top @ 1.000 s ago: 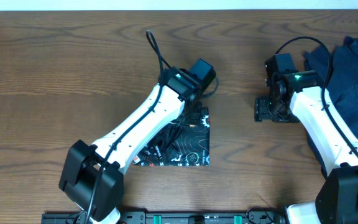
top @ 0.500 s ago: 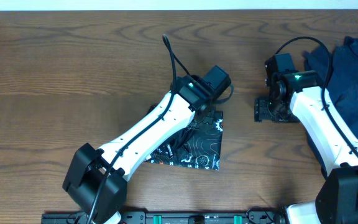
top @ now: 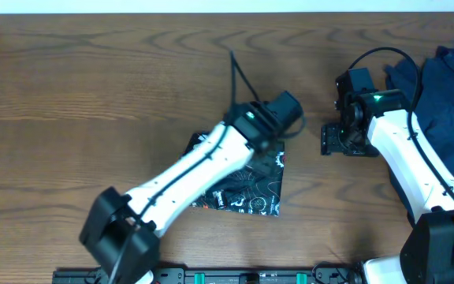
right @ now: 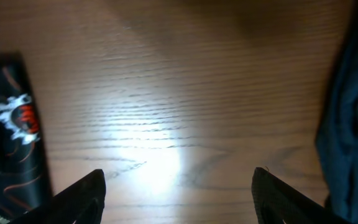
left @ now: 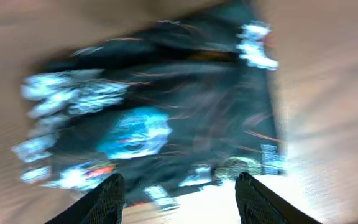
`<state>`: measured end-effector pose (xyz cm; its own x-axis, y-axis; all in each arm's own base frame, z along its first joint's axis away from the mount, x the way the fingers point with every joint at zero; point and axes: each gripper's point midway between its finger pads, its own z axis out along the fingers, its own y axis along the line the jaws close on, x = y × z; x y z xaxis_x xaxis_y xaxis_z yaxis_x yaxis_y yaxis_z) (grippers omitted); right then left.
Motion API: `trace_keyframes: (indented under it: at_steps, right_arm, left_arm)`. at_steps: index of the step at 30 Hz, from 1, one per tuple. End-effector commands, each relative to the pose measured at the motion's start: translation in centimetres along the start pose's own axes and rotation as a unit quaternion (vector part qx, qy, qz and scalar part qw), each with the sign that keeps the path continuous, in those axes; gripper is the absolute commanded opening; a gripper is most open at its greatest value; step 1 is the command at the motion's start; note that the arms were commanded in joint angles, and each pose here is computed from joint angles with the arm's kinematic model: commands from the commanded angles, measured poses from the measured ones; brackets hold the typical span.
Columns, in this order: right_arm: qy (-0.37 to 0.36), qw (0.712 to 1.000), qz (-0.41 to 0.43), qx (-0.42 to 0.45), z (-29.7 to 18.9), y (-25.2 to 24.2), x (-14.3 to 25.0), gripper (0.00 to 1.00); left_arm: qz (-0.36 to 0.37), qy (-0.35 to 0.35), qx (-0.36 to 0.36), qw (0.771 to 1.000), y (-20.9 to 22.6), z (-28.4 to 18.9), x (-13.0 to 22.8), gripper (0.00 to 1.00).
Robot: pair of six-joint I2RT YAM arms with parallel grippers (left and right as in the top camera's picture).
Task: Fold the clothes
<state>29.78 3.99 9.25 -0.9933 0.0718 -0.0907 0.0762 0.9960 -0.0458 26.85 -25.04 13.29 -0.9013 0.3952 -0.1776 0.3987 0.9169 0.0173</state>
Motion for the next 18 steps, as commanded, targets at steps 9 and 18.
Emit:
trace_keyframes:
  at_steps: [9,18]
  right_arm:
    - [-0.012,0.949,-0.258,-0.183,-1.9,12.5,2.9,0.73]
    - [-0.058,0.909,-0.394,-0.124,-0.9,18.7,5.1,0.79]
  left_arm:
    - [-0.326,-0.035,-0.016,0.945,19.3,-5.2,0.7,0.68]
    - [-0.390,0.097,0.079,0.912,19.7,2.5,5.9,0.69]
